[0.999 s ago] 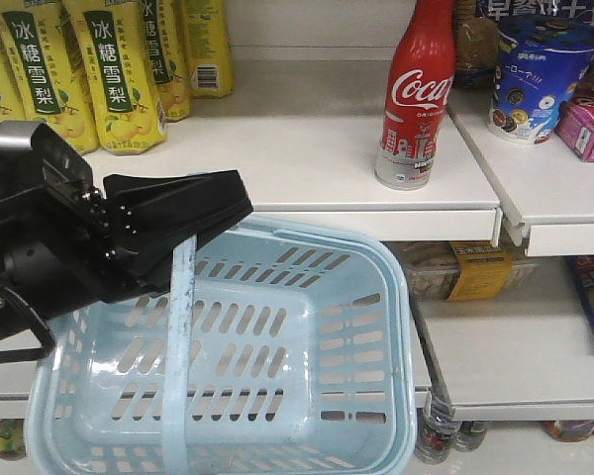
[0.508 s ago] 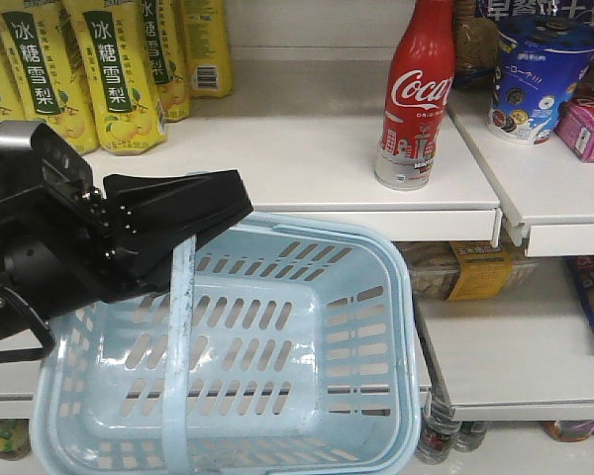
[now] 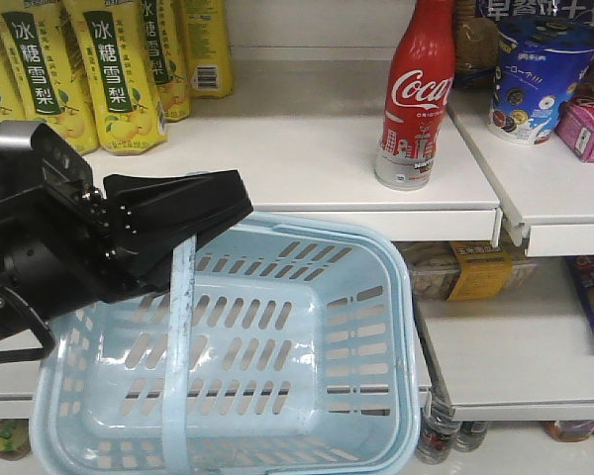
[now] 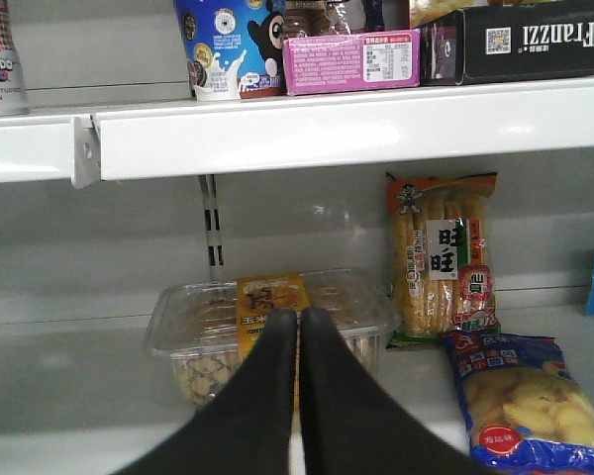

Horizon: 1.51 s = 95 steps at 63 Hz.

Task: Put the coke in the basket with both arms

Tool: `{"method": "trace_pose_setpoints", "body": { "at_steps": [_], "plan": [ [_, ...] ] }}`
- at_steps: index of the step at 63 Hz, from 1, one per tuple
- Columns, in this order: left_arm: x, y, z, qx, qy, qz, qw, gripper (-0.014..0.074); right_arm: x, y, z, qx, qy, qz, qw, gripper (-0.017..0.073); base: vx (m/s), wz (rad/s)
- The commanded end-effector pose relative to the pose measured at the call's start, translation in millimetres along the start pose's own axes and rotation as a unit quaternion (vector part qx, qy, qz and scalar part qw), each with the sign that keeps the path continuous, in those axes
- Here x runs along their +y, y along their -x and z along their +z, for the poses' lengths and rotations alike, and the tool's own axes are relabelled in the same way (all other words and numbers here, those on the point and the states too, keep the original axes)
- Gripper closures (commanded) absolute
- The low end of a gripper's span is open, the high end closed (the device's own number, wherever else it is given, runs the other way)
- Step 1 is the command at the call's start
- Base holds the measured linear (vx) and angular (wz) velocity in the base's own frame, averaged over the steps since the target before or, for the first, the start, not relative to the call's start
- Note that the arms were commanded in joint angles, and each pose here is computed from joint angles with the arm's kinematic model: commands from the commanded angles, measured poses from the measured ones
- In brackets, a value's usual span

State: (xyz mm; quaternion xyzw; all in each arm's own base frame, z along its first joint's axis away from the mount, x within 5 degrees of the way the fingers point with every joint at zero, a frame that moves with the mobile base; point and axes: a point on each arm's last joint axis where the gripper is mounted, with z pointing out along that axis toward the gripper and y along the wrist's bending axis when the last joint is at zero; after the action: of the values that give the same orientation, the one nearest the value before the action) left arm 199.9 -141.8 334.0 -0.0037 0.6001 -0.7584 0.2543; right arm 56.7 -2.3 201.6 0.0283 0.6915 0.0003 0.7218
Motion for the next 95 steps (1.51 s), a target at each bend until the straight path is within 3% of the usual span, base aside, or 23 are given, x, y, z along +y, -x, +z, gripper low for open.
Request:
{"method": "trace_pose_setpoints", "body": {
  "at_steps": [1, 5, 10, 20, 24, 26, 30, 33, 35, 39, 43, 49, 55, 61, 72, 86, 95],
  "plan": [
    [-33.7, -5, -1, 0.029, -0.127, 0.011, 0.991, 0.0600, 0.2, 7, -1, -0.053, 0.000, -0.002, 0.999, 0.0564, 0.00, 0.00],
    [-33.7, -5, -1, 0.029, -0.127, 0.011, 0.991, 0.0600, 0.3, 12, -2, -0.077, 0.001, 0.013, 0.997, 0.0564, 0.00, 0.00],
    [-33.7, -5, -1, 0.029, -0.127, 0.011, 0.991, 0.0600, -0.8, 19, -3, -0.114, 0.003, 0.079, 0.990, 0.0564, 0.00, 0.00],
    [-33.7, -5, -1, 0.029, -0.127, 0.011, 0.991, 0.0600, -5.6, 32, -8, -0.193, -0.001, 0.160, 0.968, 0.0564, 0.00, 0.00],
    [-33.7, -5, -1, 0.029, -0.127, 0.011, 0.991, 0.0600, -10.5, 38, -11, -0.233, -0.004, 0.233, 0.944, 0.0564, 0.00, 0.00],
    [-33.7, -5, -1, 0.029, -0.127, 0.011, 0.991, 0.0600, -13.6, 41, -13, -0.257, -0.003, 0.283, 0.924, 0.0564, 0.00, 0.00],
    [-33.7, -5, -1, 0.029, -0.127, 0.011, 0.991, 0.0600, -16.9, 47, -16, -0.288, 0.008, 0.352, 0.891, 0.0564, 0.00, 0.00],
    [-33.7, -5, -1, 0.029, -0.127, 0.011, 0.991, 0.0600, -17.7, 53, -18, -0.305, 0.020, 0.382, 0.872, 0.0564, 0.00, 0.00],
    [-33.7, -5, -1, 0.029, -0.127, 0.011, 0.991, 0.0600, -17.1, 57, -20, -0.311, 0.027, 0.387, 0.868, 0.0564, 0.00, 0.00],
    [-33.7, -5, -1, 0.030, -0.127, 0.011, 0.991, 0.0600, -13.8, 69, -22, -0.320, 0.045, 0.374, 0.869, 0.0564, 0.00, 0.00],
    [-33.7, -5, -1, 0.029, -0.127, 0.011, 0.991, 0.0600, -8.6, 85, -27, -0.326, 0.063, 0.338, 0.881, 0.0564, 0.00, 0.00],
    [-33.7, -5, -1, 0.029, -0.127, 0.011, 0.991, 0.0600, 1.4, 111, -30, -0.291, 0.077, 0.266, 0.916, 0.0564, 0.00, 0.00],
    [-33.7, -5, -1, 0.029, -0.127, 0.011, 0.991, 0.0600, 6.4, 139, -30, -0.222, 0.058, 0.196, 0.953, 0.0564, 0.00, 0.00],
    [-33.7, -5, -1, 0.029, -0.127, 0.011, 0.991, 0.0600, 6.5, 169, -31, -0.201, 0.032, 0.136, 0.970, 0.0564, 0.00, 0.00],
    [-33.7, -5, -1, 0.029, -0.127, 0.011, 0.991, 0.0600, 8.6, 209, -26, -0.229, 0.021, 0.057, 0.972, 0.0564, 0.00, 0.00],
    [-33.7, -5, -1, 0.029, -0.127, 0.011, 0.991, 0.0600, 9.2, 223, 10, -0.172, 0.022, 0.068, 0.983, 0.0562, 0.00, 0.00],
    [-33.7, -5, -1, 0.029, -0.127, 0.011, 0.991, 0.0600, 22.8, 234, 42, -0.111, 0.078, 0.019, 0.991, 0.0561, 0.00, 0.00]
  ]
}}
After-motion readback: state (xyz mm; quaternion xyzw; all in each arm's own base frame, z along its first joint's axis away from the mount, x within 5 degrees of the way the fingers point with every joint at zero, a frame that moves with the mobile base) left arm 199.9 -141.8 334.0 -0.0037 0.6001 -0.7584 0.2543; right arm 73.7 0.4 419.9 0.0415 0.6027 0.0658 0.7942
